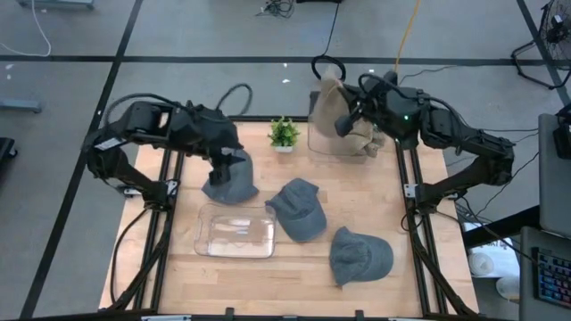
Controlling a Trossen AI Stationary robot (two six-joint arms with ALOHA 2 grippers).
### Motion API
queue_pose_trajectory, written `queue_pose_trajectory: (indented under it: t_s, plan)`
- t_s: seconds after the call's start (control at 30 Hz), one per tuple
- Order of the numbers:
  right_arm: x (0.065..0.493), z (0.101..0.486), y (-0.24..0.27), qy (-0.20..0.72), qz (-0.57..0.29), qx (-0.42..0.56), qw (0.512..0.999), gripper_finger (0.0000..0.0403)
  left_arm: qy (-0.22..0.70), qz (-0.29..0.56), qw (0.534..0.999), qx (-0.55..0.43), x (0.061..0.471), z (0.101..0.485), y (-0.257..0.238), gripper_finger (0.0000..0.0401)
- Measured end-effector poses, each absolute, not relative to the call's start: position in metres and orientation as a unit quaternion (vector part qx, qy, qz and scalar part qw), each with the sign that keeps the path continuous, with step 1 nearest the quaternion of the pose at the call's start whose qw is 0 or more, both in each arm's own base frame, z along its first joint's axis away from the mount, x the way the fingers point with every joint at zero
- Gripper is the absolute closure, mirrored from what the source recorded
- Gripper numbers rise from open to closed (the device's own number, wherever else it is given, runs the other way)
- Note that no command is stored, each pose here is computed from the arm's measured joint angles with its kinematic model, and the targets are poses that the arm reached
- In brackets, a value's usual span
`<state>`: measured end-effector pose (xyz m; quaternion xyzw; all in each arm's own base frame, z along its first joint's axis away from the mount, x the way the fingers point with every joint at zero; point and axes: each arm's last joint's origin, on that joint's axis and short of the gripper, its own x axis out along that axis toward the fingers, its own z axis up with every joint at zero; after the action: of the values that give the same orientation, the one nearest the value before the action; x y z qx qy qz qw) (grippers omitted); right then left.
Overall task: Pick & Place hat
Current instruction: Put the brown cap into the top transparent bin
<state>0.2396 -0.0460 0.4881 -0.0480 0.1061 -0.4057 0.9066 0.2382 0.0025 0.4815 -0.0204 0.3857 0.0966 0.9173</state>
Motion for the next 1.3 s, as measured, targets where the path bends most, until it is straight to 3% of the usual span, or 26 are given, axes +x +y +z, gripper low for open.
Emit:
queue_pose_trajectory:
  t_s: [0.47, 1.3]
  plan:
    - [0.26, 0.465, -0.092, 0.145, -0.496, -0.031, 0.856, 0.0402, 0.288, 0.153, 0.945, -0.023, 0.216, 0.506, 0.006, 0.0235]
    - [0.276, 0.33, -0.137, 0.19, -0.525, 0.073, 0.827, 0.0402, 0.29, 0.158, 0.944, -0.018, 0.213, 0.506, 0.007, 0.0235]
